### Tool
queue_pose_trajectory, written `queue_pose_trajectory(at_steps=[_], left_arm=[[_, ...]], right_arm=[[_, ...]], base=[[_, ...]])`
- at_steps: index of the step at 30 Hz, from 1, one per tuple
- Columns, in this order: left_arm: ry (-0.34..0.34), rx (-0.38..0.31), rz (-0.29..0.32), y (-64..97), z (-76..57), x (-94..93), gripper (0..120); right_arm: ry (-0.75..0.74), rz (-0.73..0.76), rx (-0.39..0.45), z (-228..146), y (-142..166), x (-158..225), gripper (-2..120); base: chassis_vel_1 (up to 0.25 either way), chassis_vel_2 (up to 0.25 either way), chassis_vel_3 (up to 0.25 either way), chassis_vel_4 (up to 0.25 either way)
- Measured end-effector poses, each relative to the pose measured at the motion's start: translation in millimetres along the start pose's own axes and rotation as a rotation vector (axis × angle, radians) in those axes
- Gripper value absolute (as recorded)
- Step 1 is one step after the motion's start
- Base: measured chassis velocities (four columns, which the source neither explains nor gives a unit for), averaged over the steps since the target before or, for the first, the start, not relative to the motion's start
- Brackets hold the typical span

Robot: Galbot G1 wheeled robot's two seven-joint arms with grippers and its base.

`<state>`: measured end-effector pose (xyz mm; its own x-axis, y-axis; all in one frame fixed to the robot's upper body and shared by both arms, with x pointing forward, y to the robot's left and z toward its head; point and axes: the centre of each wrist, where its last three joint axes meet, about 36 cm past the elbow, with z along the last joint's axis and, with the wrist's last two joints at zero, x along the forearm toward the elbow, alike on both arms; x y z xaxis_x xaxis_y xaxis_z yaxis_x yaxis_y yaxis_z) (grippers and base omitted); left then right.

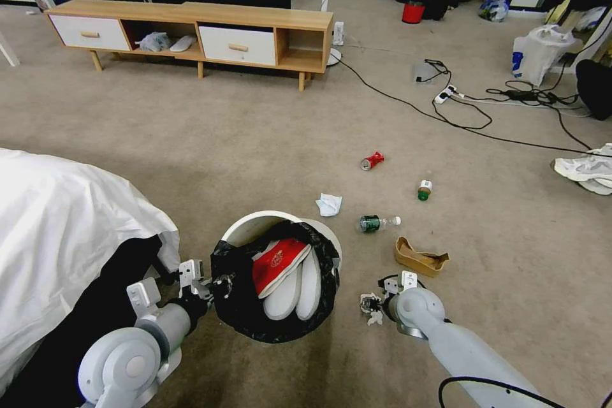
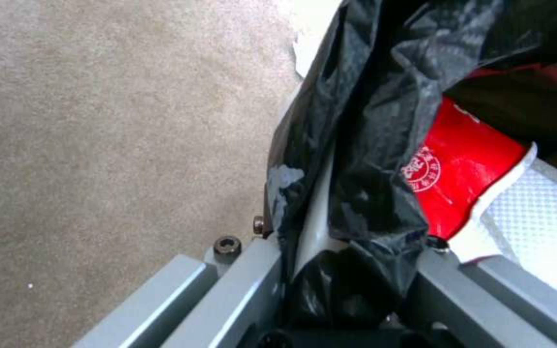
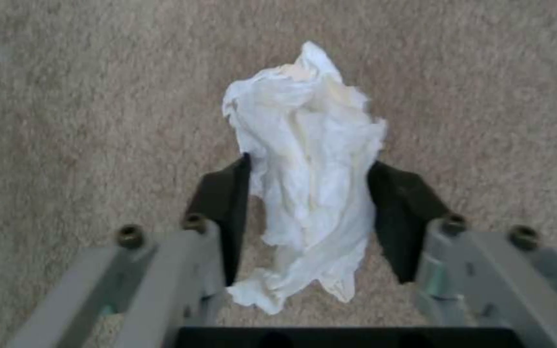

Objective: Pick up the trash bin and place the garbage on the floor into it.

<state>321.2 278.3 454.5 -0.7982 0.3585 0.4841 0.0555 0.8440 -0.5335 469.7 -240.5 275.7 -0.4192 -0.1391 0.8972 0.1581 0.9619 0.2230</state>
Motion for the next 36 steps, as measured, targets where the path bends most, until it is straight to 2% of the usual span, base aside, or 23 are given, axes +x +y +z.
queue_pose_trajectory(at_steps=[1,3,4,8,11,12,23,29,36], left_arm=[[0.0,0.0,0.0,0.0,0.0,0.0,0],[0.0,0.0,-0.001,0.3,0.0,0.2,0],[0.0,0.0,-0.001,0.3,0.0,0.2,0],[0.0,0.001,0.001,-0.5,0.7,-0.3,0],[0.001,0.001,0.002,-0.8,0.9,-0.5,0],[0.001,0.001,0.002,-1.1,1.0,-0.7,0],[0.002,0.002,0.005,-2.2,1.9,-1.5,0],[0.008,0.0,0.007,-3.5,3.3,-2.7,0],[0.025,-0.005,0.006,-3.7,6.3,-5.4,0]], right_arm=[[0.0,0.0,0.0,0.0,0.0,0.0,42],[-0.004,0.005,-0.011,-1.1,-4.0,-0.2,31],[-0.004,0.005,-0.011,-1.1,-4.0,-0.2,31],[-0.009,0.016,-0.019,-0.3,-12.2,1.5,10],[-0.011,0.017,-0.02,-0.5,-13.0,1.8,7],[-0.013,0.017,-0.021,-1.0,-13.4,2.4,1],[-0.037,0.011,-0.018,-5.3,-19.2,19.6,0],[-0.07,0.006,-0.013,-11.5,-30.8,46.1,0],[-0.148,-0.028,0.008,-18.9,-41.6,100.2,0]], base=[[0.0,0.0,0.0,0.0],[0.0,0.0,0.0,0.0],[0.0,0.0,0.0,0.0],[0.0,0.0,0.0,0.0],[0.0,0.0,0.0,0.0],[0.0,0.0,0.0,0.0],[0.0,0.0,0.0,0.0],[0.0,0.0,0.0,0.0],[0.0,0.0,0.0,0.0]])
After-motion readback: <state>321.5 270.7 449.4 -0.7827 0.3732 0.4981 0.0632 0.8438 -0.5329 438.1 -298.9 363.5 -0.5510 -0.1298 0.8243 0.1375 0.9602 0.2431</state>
